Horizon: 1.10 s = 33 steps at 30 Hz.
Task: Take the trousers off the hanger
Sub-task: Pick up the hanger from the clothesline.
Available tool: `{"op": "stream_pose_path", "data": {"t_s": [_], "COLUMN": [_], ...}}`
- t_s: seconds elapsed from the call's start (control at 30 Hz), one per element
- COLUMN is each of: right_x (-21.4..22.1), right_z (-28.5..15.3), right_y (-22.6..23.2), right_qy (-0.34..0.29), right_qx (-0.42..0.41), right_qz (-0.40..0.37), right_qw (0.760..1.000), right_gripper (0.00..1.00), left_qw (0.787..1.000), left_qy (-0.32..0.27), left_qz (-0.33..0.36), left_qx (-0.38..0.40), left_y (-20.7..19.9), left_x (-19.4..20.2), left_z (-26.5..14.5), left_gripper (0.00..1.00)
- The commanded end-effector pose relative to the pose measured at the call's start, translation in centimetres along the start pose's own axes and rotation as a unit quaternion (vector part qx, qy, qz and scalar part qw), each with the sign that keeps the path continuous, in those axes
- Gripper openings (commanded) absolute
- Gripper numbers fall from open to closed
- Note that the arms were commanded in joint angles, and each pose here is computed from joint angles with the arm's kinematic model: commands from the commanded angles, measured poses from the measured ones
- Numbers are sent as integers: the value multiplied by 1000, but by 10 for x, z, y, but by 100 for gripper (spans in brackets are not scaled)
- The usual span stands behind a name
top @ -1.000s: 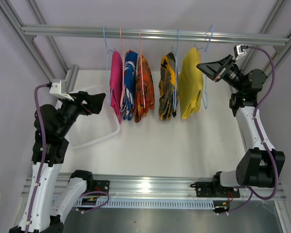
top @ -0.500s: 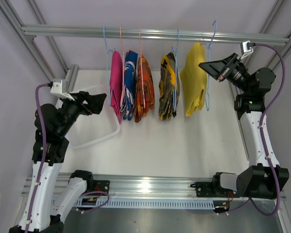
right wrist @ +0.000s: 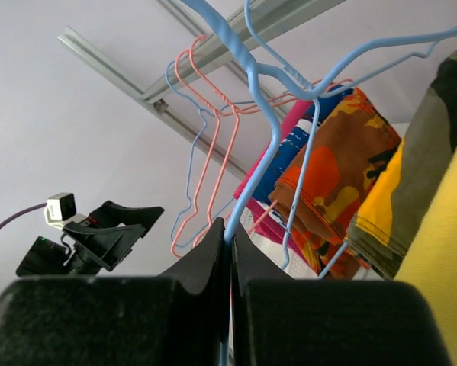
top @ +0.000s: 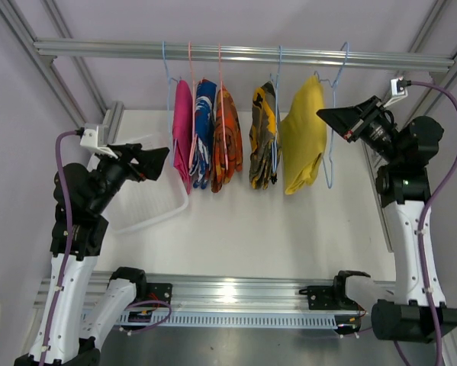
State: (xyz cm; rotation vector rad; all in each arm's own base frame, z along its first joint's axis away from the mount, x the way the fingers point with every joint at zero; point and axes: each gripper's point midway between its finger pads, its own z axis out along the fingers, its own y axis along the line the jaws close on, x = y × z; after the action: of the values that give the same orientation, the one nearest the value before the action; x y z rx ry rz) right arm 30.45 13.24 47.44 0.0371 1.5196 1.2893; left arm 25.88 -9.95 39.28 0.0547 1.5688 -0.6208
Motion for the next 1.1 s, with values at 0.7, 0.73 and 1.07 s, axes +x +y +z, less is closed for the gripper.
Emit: {"op": "stream_pose_path", "data": {"t_s": [0.7,0.73,1.07], "right_x": [6,8,3], "right_z": [-101,-103,-121], "right_y": [21,19,-5], "right_qy": [-159,-163,-215], "right_qx": [143,146,202], "right_qz": [-162,-157,-135], "right_qw": [963,963,946], "right_gripper": [0,0,0], "left_qw": [990,989,979], "left_qy": [37,37,77], "left_qz": [55,57,67], "left_qx": [126,128,174], "left_y": [-77,-79,-117], "left_x": [27,27,73], "left_z": [-4,-4,0], "left_gripper": [99,99,99]}}
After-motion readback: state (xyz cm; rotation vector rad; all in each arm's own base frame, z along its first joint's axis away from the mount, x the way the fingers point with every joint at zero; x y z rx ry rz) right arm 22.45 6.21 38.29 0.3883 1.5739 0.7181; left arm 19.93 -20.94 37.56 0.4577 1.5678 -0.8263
